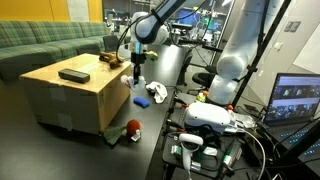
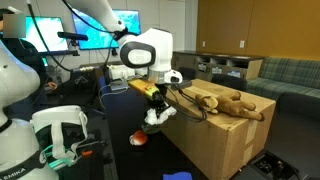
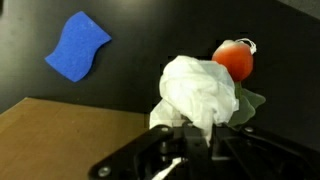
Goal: Swap the things on the box with the things on the table
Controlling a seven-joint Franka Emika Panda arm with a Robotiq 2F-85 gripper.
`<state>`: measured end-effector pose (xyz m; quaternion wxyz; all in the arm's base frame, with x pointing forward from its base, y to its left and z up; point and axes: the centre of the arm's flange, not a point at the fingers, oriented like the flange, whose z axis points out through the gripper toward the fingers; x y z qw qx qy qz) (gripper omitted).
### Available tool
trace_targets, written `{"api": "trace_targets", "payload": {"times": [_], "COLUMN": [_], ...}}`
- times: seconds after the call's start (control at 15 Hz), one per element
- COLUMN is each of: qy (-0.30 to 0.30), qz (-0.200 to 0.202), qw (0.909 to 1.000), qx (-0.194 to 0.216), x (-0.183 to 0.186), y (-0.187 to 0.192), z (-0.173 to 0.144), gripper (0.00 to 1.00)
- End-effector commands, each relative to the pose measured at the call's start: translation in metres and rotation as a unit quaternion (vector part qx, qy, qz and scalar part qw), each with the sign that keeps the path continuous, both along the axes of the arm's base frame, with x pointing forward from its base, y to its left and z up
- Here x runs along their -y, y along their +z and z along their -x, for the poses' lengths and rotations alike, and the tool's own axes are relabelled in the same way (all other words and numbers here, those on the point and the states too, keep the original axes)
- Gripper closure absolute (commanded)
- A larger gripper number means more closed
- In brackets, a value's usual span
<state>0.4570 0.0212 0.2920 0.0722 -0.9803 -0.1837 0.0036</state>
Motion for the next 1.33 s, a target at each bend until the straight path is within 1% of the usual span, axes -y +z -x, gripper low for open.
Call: {"api": "trace_targets", "payload": {"times": [0.0,0.07,0.13,0.27,0.4,0.67,0.73,0.8,0.87,1.07,1.13,1.27], "qy": [-0.014,-0.022,-0.032,-0.047,-0.062,-0.093,-0.094,-0.101,-0.105,-0.109,-0.110,-0.116], "qz": [0.037,0.045,0.057,0.067,0.075,0.084,0.079,0.082,0.083,0.082,0.085,0.090], "qw": [0.9977,0.9957,0.9924,0.9866,0.9800,0.9633,0.9617,0.9574,0.9549,0.9518,0.9508,0.9506], "qx": [0.054,0.078,0.104,0.141,0.173,0.238,0.245,0.258,0.265,0.275,0.277,0.274], "x": [0.006,0.008,0.006,0.007,0.002,-0.017,-0.022,-0.026,-0.030,-0.041,-0.046,-0.051], "y": [0.082,0.102,0.106,0.127,0.131,0.131,0.129,0.125,0.121,0.101,0.089,0.071], "z": [-0.009,-0.017,-0.018,-0.036,-0.052,-0.097,-0.109,-0.120,-0.133,-0.165,-0.175,-0.197], "gripper": [0.98,0.98,0.98,0.98,0.98,0.98,0.98,0.98,0.98,0.98,0.98,0.98]}}
